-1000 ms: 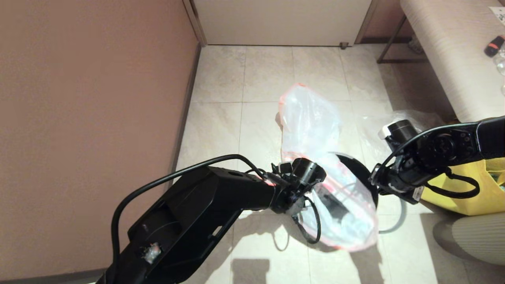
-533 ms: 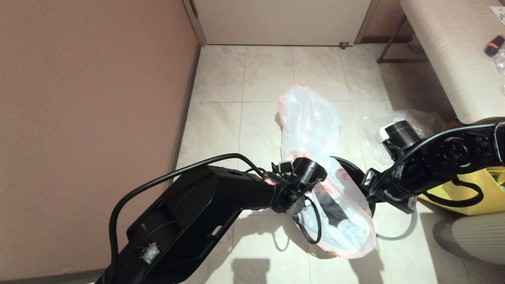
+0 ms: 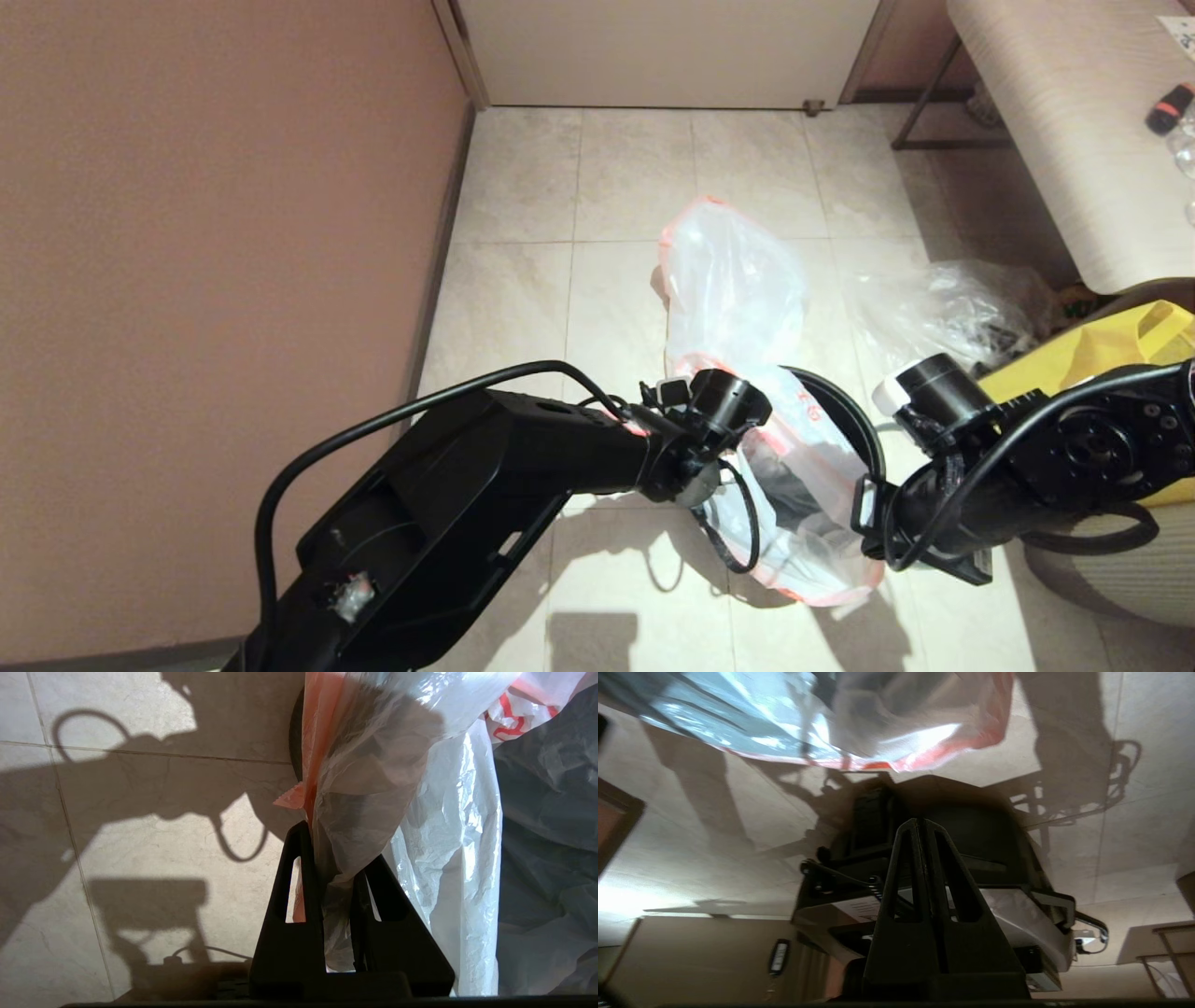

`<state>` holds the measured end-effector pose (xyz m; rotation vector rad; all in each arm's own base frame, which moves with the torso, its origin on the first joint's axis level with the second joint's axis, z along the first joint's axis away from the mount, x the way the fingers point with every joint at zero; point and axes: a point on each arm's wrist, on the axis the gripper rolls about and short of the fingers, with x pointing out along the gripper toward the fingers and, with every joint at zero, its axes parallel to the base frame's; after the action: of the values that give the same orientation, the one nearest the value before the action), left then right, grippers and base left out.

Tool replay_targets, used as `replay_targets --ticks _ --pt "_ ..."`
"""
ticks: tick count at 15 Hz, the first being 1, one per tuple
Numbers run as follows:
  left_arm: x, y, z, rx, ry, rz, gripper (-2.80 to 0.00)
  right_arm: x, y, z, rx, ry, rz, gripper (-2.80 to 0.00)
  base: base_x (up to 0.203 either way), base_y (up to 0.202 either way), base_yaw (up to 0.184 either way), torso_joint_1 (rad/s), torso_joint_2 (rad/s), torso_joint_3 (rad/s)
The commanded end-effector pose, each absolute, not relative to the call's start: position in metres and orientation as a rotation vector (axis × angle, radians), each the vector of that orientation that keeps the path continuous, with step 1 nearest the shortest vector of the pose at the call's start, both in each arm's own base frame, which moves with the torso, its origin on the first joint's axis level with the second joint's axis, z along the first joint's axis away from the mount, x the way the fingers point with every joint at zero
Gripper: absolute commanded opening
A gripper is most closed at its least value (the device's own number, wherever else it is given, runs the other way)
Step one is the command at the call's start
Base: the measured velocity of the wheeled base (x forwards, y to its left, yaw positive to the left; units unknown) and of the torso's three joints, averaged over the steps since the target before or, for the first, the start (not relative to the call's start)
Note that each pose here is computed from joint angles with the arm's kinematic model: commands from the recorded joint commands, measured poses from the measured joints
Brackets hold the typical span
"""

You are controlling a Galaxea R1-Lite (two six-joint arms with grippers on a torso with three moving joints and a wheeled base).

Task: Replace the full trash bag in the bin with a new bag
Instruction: Put the new garbage bag on the trash can

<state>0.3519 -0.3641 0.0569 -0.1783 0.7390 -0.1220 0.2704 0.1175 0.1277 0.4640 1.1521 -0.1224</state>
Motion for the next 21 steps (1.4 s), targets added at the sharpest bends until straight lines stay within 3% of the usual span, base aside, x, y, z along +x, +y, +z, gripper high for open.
replay_targets --ticks 1,4,14,21 --pt "0.353 -0.363 0.053 -0.177 0.744 -0.112 -2.8 0.263 0.113 0.109 0.438 1.195 -0.145 -2.8 0.0 0.0 0.0 0.0 0.0 0.0" --pt "0.357 -0.359 0.05 -0.176 0.745 -0.098 -2.8 0.275 0.113 0.075 0.409 1.169 -0.12 -2.8 0.0 0.0 0.0 0.0 0.0 0.0" --pt "0.36 -0.358 0.048 -0.174 0.738 -0.084 -2.8 0.296 0.113 0.02 0.319 1.021 -0.211 -2.8 0.0 0.0 0.0 0.0 0.0 0.0" --pt "0.357 -0.361 0.046 -0.169 0.738 -0.088 -2.8 0.329 0.109 0.011 0.343 0.724 -0.319 -2.8 0.0 0.0 0.0 0.0 0.0 0.0"
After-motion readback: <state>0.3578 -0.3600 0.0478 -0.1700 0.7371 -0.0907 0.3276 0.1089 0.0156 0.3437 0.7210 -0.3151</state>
